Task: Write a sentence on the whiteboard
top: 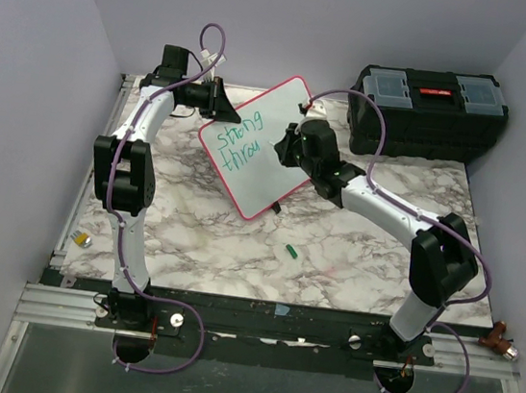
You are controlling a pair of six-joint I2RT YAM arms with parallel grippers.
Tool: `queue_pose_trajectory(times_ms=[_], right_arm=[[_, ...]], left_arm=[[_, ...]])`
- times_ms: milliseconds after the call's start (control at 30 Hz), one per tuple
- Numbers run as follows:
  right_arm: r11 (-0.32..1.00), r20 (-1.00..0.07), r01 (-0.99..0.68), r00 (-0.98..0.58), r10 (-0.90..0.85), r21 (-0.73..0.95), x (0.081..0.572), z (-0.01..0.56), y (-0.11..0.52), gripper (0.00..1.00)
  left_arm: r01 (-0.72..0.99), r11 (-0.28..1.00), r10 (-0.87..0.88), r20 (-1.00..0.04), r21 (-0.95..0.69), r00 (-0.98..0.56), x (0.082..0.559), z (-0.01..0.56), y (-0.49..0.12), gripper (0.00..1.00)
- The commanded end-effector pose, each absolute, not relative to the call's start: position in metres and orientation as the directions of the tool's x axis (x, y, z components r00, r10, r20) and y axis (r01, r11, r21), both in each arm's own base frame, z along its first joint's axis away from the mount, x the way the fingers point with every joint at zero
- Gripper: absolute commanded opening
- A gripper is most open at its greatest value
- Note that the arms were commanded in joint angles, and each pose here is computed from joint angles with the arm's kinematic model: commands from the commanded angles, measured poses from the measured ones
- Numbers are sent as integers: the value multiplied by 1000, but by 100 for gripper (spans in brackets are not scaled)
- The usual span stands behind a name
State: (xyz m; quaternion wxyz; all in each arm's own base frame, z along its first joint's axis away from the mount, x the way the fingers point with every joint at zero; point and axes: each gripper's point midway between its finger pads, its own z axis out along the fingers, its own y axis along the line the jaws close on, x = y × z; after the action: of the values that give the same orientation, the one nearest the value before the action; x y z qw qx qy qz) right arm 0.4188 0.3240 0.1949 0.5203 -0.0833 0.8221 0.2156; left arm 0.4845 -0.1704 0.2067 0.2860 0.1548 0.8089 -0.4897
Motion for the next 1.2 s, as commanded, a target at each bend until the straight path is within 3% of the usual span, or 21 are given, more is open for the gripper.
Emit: queue_pose_trajectory(times_ms=[0,667,1167], right_arm=[[883,-894,-388,-442,73,264,426,198,330,1],[876,-887,-393,-456,78,280,443,186,345,1],[829,-852,-453,-521,54,329,420,172,352,1]], left_arm=[[603,459,17,-672,-653,-740,481,213,-181,0],[604,457,17,-673,-652,-739,480,213,-181,0],[603,453,16,-670,-657,-742,479,213,-181,0]])
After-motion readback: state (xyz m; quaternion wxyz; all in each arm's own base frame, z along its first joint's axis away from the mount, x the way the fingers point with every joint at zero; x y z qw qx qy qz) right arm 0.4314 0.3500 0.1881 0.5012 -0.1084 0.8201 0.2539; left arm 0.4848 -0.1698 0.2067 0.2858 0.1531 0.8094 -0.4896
